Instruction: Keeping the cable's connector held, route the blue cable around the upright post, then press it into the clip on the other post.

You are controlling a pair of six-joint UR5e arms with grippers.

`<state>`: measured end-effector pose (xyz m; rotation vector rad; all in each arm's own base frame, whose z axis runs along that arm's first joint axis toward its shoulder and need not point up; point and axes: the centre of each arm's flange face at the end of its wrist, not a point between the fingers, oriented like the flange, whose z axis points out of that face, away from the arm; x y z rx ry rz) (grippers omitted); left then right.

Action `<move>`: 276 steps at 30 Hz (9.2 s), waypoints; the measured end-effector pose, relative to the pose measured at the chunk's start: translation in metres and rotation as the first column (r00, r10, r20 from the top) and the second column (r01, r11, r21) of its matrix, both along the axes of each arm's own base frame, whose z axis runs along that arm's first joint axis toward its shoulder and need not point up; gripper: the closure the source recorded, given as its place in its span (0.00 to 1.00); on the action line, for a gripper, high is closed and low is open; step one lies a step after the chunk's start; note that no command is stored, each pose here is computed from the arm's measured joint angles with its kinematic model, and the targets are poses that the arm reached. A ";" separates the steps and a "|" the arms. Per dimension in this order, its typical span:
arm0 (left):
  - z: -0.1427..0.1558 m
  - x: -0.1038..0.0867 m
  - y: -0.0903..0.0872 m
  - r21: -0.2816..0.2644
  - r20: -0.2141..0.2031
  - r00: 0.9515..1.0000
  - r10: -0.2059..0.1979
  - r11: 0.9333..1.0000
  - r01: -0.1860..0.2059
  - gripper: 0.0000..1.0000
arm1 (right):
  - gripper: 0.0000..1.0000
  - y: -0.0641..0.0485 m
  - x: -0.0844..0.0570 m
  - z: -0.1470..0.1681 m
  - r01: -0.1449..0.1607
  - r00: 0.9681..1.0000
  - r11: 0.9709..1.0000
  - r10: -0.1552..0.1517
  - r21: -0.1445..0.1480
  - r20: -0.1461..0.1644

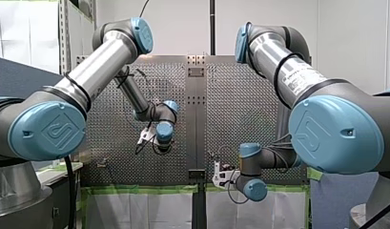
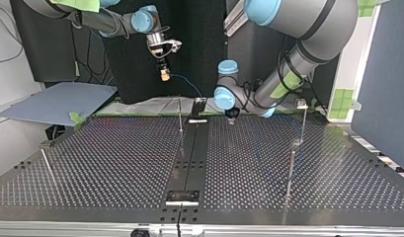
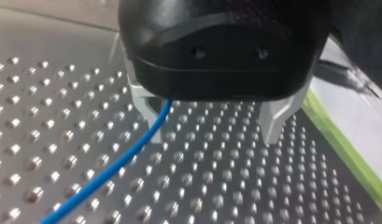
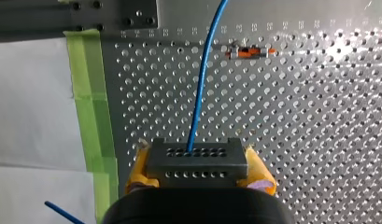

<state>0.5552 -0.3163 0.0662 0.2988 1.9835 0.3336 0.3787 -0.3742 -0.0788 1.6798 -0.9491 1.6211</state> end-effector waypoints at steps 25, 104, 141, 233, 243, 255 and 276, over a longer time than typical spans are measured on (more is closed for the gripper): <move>-0.019 -0.038 -0.054 -0.139 -0.103 0.975 -0.199 0.973 0.184 0.00 | 1.00 -0.002 -0.001 0.001 -0.016 1.000 1.000 0.016 0.000 0.009; -0.042 -0.090 -0.122 -0.215 -0.100 0.938 -0.333 0.927 0.306 1.00 | 1.00 -0.006 -0.002 0.001 -0.029 0.999 1.000 0.029 -0.005 0.017; -0.053 -0.079 -0.133 -0.405 -0.006 0.954 -0.300 0.873 0.272 1.00 | 1.00 -0.070 -0.025 0.010 0.062 0.998 0.998 -0.062 -0.010 0.015; -0.051 -0.026 -0.135 -0.778 0.050 0.935 -0.352 0.573 0.258 1.00 | 1.00 -0.159 -0.055 0.032 0.120 0.992 0.992 -0.121 -0.044 -0.017; -0.051 -0.020 -0.127 -0.788 0.046 0.941 -0.335 0.566 0.240 1.00 | 1.00 -0.159 -0.054 0.032 0.108 0.994 0.993 -0.109 -0.048 -0.017; -0.055 -0.008 -0.114 -0.793 0.051 0.951 -0.305 0.567 0.224 1.00 | 1.00 -0.161 -0.053 0.033 0.105 0.994 0.993 -0.106 -0.051 -0.015; -0.084 -0.014 -0.110 -0.767 0.018 0.944 -0.329 0.601 0.224 1.00 | 1.00 -0.171 -0.057 0.037 0.118 0.993 0.991 -0.119 -0.060 -0.005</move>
